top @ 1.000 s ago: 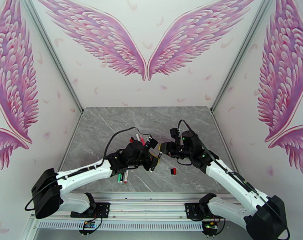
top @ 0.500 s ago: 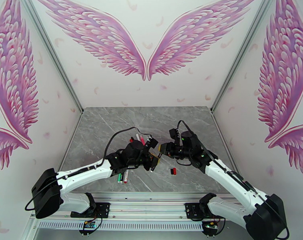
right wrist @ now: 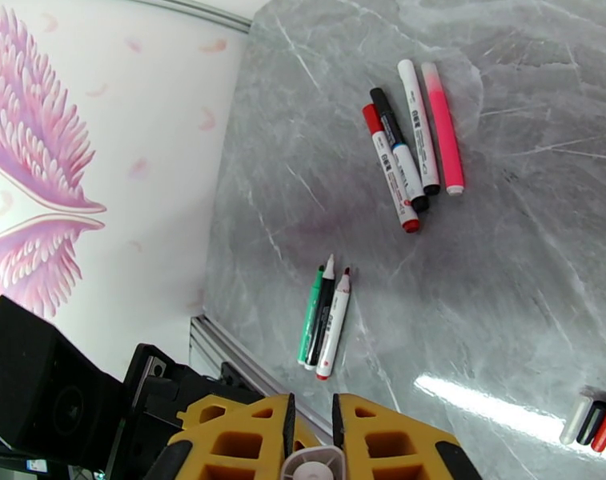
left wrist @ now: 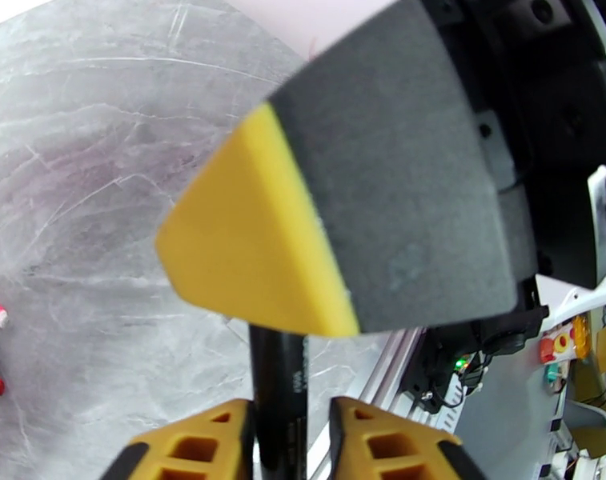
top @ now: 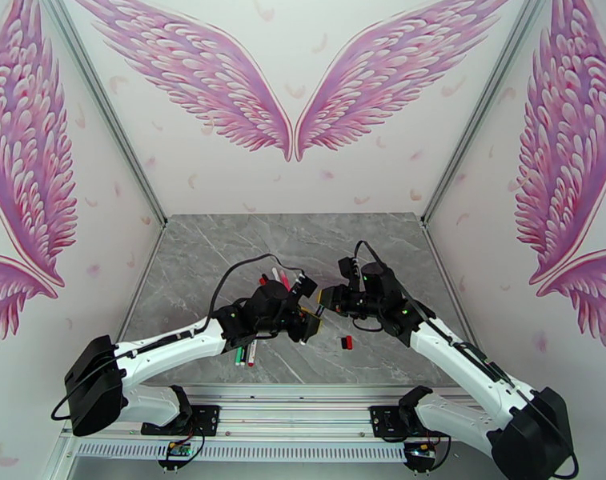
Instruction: Open the pen caps
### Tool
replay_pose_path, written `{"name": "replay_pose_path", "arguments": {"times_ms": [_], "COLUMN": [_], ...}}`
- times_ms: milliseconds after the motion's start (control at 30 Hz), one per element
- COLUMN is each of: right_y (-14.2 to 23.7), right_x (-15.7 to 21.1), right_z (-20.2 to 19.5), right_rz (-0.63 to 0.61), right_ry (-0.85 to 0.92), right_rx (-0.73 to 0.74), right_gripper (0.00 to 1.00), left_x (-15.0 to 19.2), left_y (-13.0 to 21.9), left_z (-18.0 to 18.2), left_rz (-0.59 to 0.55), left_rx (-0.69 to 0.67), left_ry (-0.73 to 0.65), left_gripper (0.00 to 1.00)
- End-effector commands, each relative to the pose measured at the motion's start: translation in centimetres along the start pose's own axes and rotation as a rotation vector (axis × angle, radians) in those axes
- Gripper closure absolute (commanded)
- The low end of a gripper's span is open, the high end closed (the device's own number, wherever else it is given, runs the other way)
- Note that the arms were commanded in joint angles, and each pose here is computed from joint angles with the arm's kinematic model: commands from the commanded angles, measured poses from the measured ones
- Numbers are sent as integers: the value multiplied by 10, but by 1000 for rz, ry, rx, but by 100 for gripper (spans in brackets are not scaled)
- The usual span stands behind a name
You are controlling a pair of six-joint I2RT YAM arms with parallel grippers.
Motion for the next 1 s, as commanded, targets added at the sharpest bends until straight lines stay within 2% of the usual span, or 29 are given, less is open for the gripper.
{"name": "replay_pose_path", "arguments": {"times_ms": [0, 267, 433, 600, 733, 800, 867, 967], "right_y": [3, 7, 8, 12, 20, 24, 27, 31], "right_x": [-2, 0, 1, 0, -3, -5, -5, -6], "right_z": [7, 9, 8, 3, 2, 0, -4, -8], "right_rz": [-12, -8, -15, -52, -98, -127, -154, -191], "right_ry": [27, 28, 30, 36, 32, 19, -2, -26], "right_rx": [-20, -36, -24, 48, 96, 133, 171, 192], "right_gripper": [83, 84, 85, 86, 86, 86, 87, 87], "left_x": [-7, -5, -6, -2, 7, 12, 16, 22], "left_y": [-5, -14, -13, -10, -6, -4, -3, -4], "left_z": [-8, -1, 1, -1, 3, 5, 4, -2], "left_rz": [-9, -10, -21, -19, -24, -46, -53, -44], "left_rx": [37, 26, 23, 26, -77, -206, -270, -249], "left_ry": [-1, 29, 37, 14, -19, -67, -99, -109], "left_gripper": [65, 68, 78, 88, 93, 95, 96, 96]}}
Point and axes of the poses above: each hand's point on the last joint's axis, 136 mm out from that joint toward the fingers, its own y axis back along the fingers, its own z axis along the line the jaws close on, x = y × z, the point moved 8 cm from there along y, back along the fingers, and after that the axes turned 13 degrees about y, right-handed, at the moved point
